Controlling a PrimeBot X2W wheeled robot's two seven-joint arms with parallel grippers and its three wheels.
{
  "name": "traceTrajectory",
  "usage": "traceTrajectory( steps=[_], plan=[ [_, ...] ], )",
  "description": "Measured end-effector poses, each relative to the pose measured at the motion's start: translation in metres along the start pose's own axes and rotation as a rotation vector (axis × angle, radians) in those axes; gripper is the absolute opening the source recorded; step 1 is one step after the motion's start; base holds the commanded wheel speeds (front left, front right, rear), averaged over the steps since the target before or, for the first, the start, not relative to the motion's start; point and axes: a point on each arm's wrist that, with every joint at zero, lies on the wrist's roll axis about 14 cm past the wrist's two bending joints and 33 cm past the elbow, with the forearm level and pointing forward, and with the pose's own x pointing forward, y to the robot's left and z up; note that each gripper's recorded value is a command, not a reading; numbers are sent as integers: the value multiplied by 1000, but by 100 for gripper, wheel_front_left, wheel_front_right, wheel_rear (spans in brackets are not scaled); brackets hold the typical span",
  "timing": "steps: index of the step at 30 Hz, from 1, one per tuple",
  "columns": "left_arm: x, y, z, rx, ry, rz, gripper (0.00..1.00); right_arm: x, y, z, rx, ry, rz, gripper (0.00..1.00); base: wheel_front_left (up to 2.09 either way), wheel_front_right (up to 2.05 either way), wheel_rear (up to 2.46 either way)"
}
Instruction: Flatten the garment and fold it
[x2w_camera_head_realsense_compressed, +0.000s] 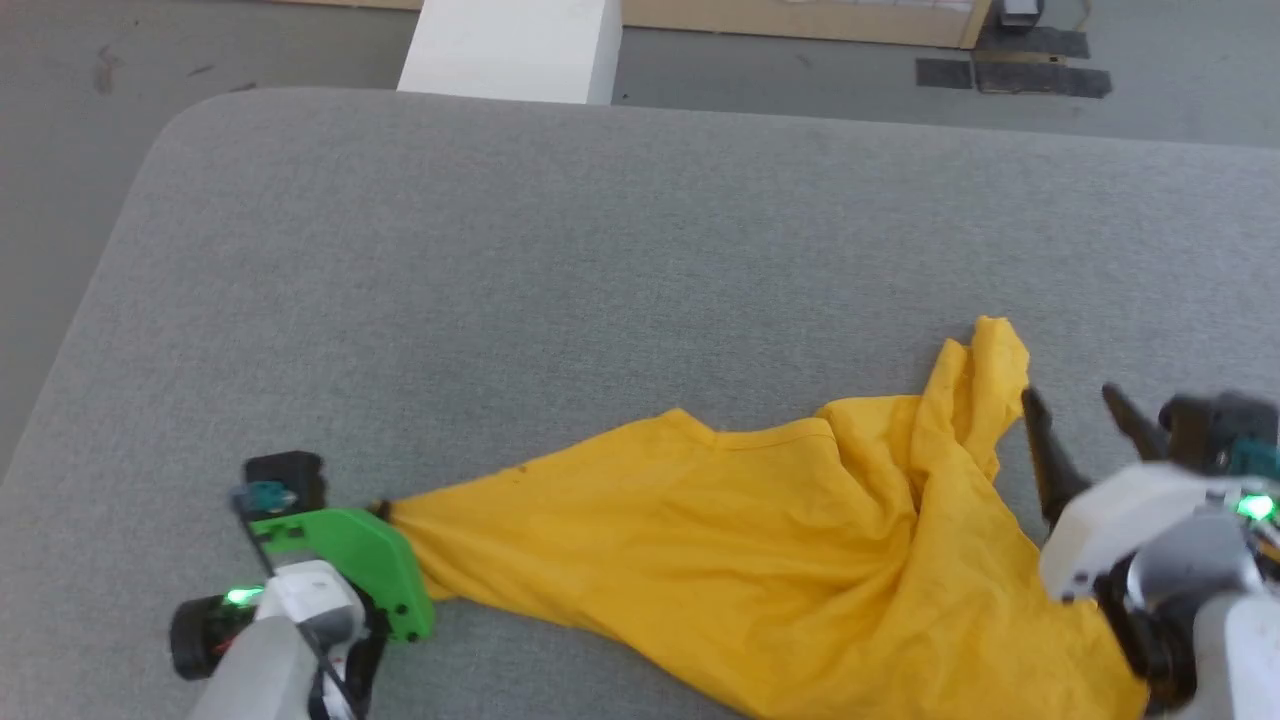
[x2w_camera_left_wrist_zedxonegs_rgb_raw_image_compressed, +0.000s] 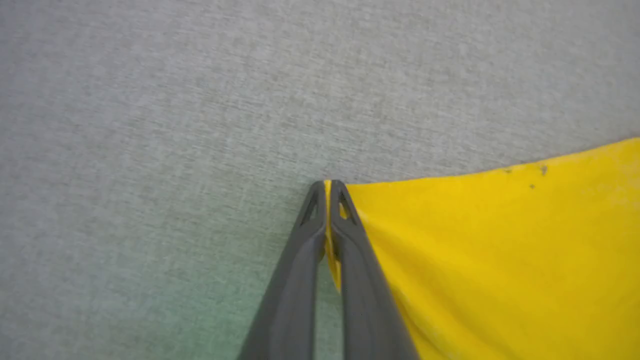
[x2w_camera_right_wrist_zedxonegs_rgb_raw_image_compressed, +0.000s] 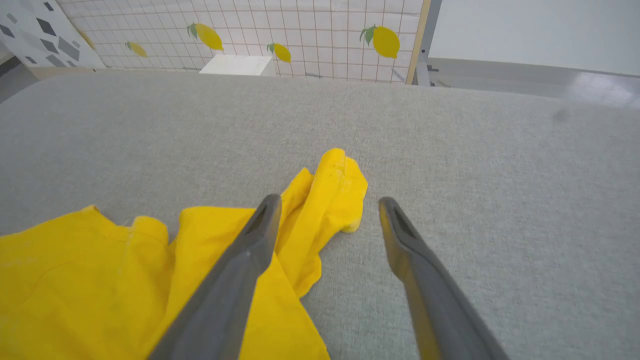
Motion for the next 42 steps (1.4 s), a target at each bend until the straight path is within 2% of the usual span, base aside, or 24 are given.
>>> traceTrajectory(
  steps=[7,16,20,21,22,24,25,29,32,34,42],
  plan=[
    [-6,39,19,-54,-120,121,0,45,-8,6,-10,72,-26,100,0,0,0],
    [-8,62,6,-96,-103,189,0,75,-6,-59,-34,453,-39,100,0,0,0],
    [-5,64,5,-105,-94,193,0,78,-3,-71,-61,566,-34,100,0,0,0],
    [-5,65,5,-105,-95,195,0,79,-2,-72,-68,593,-31,67,0,0,0],
    [-4,65,4,-105,-92,193,0,78,-1,-74,-80,621,-27,39,0,0,0],
    [-3,64,4,-103,-90,189,0,76,-1,-74,-89,659,-24,11,0,0,0],
    [-3,64,4,-102,-88,187,0,74,-2,-73,-93,669,-23,0,0,0,0],
    [0,59,8,-98,-97,158,0,72,-5,-66,-98,652,-22,0,0,0,0],
    [3,50,25,-162,-138,103,0,74,-13,-55,-109,596,-31,0,0,0,0],
    [6,43,40,-169,-165,64,0,76,-22,-44,-121,555,-45,0,0,0,0],
    [11,25,148,-82,-384,-34,0,105,-45,56,-185,252,-94,0,0,0,0]
  ],
)
